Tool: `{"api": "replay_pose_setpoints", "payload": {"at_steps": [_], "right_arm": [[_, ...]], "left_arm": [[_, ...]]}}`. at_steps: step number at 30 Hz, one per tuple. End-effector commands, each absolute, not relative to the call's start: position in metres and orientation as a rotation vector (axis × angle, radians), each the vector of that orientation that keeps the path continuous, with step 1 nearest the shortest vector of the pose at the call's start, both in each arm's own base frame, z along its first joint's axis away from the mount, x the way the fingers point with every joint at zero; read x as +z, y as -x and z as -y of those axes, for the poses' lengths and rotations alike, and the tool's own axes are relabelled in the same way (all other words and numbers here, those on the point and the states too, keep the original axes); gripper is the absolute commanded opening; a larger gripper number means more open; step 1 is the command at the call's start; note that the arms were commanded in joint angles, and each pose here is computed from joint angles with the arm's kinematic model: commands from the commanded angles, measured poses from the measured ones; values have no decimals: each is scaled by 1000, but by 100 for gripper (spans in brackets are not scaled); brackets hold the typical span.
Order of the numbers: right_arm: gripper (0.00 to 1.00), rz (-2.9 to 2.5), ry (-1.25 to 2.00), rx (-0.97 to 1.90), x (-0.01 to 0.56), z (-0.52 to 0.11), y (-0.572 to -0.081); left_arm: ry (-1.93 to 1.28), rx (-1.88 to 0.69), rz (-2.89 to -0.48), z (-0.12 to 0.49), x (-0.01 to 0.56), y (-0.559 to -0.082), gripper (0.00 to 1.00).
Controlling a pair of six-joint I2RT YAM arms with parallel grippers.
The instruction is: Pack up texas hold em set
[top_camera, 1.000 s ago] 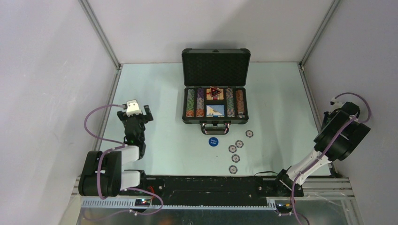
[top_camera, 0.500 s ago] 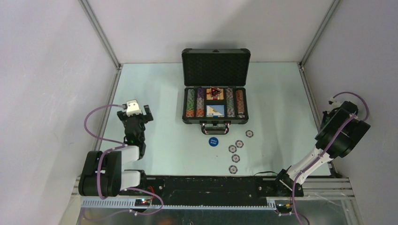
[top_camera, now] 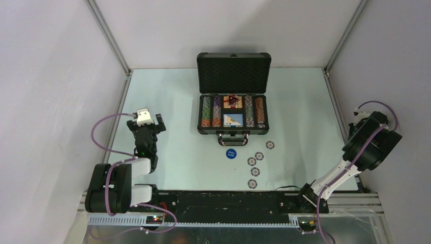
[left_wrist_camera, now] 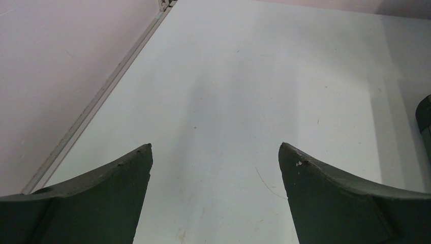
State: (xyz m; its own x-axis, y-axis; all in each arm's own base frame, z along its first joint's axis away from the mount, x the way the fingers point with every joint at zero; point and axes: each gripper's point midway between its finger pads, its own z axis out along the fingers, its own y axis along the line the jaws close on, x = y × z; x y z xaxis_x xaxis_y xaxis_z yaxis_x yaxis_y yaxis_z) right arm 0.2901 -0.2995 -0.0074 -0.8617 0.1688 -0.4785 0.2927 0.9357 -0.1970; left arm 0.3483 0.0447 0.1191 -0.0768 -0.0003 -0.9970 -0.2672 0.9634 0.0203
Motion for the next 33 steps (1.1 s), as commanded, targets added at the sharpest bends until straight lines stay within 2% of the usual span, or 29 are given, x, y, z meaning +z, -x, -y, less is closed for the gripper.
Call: {"api": "replay_pose_setpoints", "payload": {"at_steps": [1,11,33], "right_arm": [[27,-2695,-439,-432,-10,322,-256],[30,-2743,-428,-420,-3,323,-233],[30,-2871,-358,-368,-18,319,-187]], "left_arm": [[232,214,-1572,-48,135,-351,98],[233,215,-1571,-48,135,-351,98],[233,215,-1571,-48,135,-351,98]]}}
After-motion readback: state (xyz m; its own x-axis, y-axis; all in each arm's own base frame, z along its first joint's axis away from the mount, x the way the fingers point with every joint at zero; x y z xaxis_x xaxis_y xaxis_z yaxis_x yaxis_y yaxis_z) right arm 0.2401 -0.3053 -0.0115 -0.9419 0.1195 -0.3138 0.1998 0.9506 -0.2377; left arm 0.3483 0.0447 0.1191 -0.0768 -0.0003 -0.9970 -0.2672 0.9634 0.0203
